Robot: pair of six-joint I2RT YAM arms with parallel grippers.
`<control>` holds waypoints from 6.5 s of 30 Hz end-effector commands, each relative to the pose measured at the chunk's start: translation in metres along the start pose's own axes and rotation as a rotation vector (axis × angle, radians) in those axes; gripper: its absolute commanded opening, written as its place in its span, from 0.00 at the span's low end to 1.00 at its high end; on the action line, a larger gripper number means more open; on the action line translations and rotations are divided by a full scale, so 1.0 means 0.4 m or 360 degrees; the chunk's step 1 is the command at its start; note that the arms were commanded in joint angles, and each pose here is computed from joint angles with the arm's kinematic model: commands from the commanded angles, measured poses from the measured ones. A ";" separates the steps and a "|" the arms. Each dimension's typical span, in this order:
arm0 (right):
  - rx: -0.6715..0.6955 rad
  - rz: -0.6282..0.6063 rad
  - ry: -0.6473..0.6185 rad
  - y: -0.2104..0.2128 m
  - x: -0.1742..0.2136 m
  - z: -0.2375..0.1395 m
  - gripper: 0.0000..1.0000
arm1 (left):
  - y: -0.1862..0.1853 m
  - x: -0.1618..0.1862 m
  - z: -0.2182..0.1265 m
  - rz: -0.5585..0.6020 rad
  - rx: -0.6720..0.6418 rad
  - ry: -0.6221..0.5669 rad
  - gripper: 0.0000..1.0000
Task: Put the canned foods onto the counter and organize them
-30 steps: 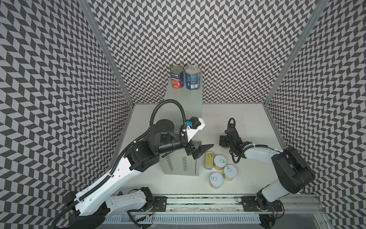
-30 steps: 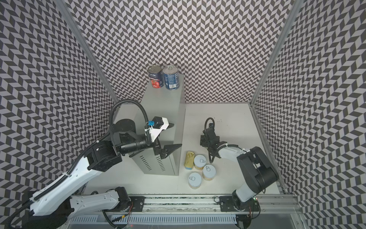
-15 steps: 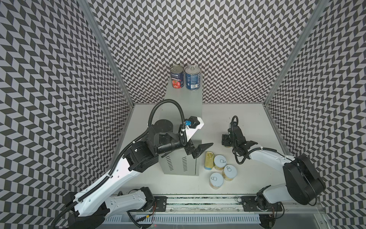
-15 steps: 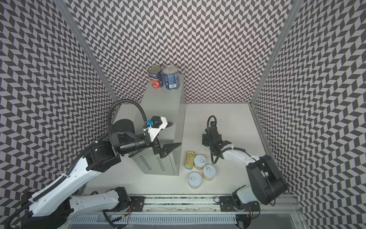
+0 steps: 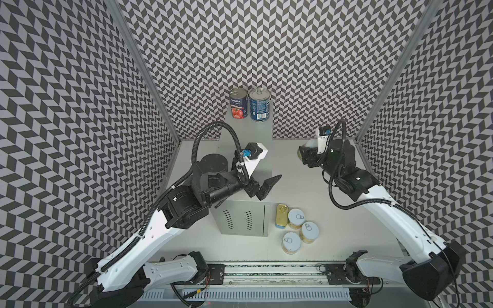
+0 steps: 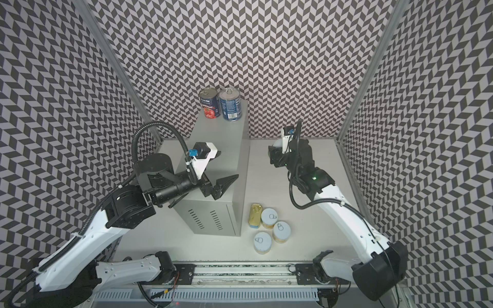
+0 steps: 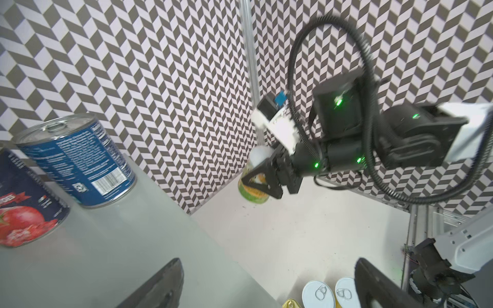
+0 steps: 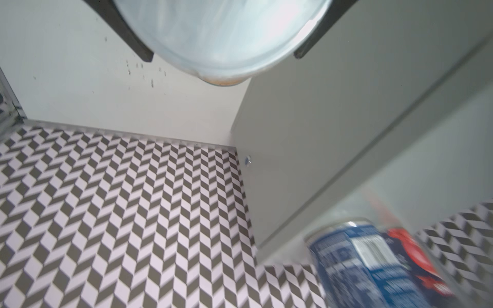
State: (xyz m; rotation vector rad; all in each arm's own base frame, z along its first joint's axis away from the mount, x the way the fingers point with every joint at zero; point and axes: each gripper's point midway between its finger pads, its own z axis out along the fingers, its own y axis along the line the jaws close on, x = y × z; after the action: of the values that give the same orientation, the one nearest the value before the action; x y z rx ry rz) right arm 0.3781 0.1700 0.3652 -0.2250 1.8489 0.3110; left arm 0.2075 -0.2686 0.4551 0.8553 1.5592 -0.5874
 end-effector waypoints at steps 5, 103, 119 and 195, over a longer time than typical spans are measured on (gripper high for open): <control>-0.0467 -0.0137 -0.0361 0.142 -0.273 -0.123 0.63 | 0.066 0.008 -0.022 0.0014 -0.0217 0.0135 1.00; -0.0818 -0.0320 -0.0328 0.301 0.042 -0.322 1.00 | 0.317 0.006 0.138 -0.0150 -0.0362 -0.0139 0.90; -0.0886 -0.0290 -0.0302 0.335 0.050 -0.290 0.99 | 0.465 -0.015 0.076 -0.0042 -0.0598 -0.0243 0.77; -0.0764 -0.0111 -0.0363 0.336 -0.124 -0.283 0.99 | 0.622 0.109 0.185 -0.0011 -0.0476 -0.0165 0.99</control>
State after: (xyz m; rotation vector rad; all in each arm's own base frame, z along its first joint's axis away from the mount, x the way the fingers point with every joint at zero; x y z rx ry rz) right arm 0.2559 0.2658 0.4433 -0.5837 1.5651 0.6751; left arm 0.4585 -0.1675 0.4130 0.5820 1.5394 -0.3949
